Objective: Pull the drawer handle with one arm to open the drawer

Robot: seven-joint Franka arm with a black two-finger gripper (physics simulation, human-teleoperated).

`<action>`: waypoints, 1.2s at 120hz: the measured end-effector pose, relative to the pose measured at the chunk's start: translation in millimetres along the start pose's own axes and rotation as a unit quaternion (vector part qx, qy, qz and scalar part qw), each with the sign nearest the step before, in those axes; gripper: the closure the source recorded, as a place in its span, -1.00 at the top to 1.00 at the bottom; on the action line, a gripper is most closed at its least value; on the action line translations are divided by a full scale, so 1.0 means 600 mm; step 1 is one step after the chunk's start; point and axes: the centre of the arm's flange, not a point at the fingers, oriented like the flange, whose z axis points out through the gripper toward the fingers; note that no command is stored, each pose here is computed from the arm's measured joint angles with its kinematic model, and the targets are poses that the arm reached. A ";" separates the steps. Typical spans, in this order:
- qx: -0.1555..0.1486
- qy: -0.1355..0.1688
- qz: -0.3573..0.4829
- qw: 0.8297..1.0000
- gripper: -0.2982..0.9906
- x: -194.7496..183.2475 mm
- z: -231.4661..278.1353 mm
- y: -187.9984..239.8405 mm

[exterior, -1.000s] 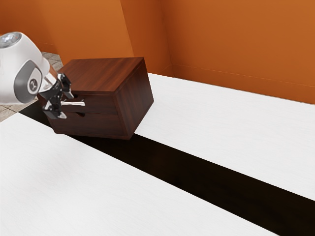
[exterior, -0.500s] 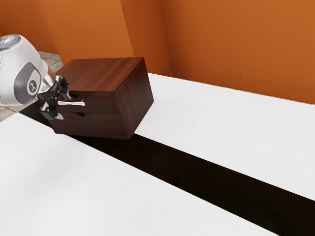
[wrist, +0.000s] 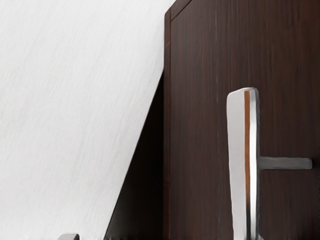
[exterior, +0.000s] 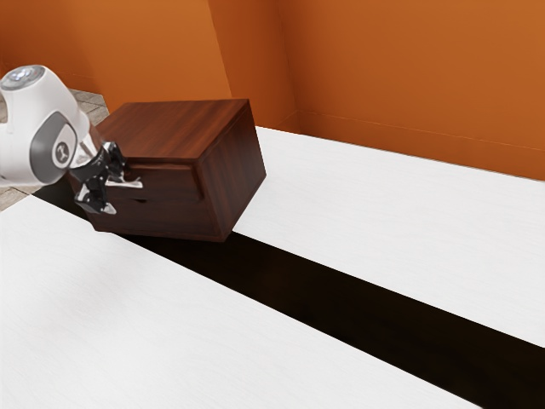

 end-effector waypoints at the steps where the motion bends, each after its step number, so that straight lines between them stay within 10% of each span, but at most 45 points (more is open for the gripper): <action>1: 0.001 0.000 0.000 1.000 0.08 0.000 0.000 0.000; 144: 0.044 -0.027 -0.034 0.998 -0.10 0.044 -0.069 -0.170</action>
